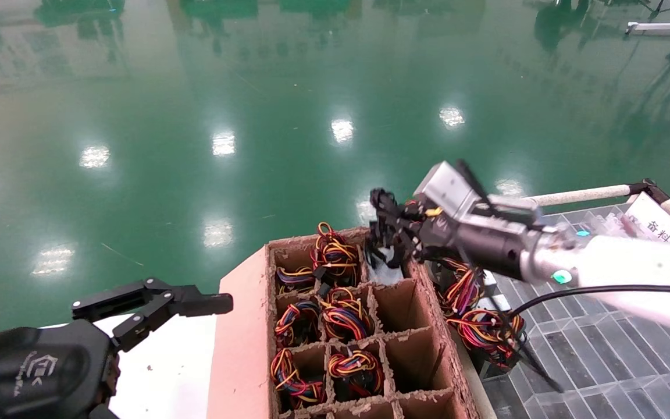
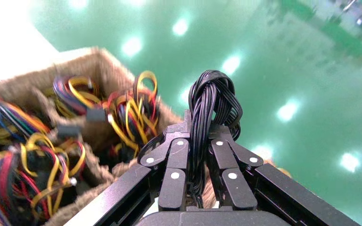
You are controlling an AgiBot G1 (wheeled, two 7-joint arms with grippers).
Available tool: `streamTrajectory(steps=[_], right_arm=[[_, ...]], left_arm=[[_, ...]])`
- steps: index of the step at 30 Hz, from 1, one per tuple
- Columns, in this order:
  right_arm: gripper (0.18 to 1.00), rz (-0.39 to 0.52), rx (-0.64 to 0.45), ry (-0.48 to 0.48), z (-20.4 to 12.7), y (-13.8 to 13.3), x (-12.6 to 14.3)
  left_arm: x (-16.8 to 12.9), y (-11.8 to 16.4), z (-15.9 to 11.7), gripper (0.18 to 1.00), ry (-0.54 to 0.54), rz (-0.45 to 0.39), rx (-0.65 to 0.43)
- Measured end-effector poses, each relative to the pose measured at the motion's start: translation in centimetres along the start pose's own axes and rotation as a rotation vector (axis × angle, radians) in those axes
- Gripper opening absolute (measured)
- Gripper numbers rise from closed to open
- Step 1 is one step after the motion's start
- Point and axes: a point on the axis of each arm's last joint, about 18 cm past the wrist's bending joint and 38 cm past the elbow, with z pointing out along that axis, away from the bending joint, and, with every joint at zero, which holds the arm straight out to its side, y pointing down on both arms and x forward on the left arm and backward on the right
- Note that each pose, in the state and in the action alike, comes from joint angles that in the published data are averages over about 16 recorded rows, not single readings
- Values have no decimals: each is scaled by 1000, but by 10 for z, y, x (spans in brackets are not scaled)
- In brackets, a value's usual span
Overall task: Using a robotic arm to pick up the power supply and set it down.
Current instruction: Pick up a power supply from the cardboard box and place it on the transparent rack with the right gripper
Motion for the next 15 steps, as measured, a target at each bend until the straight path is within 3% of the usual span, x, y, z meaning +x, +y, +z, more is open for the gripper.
streamTrajectory(steps=[15], right_arm=[[210, 45, 249, 88, -102, -70, 52]], left_arm=[[0, 0, 0, 998, 0, 0, 0]])
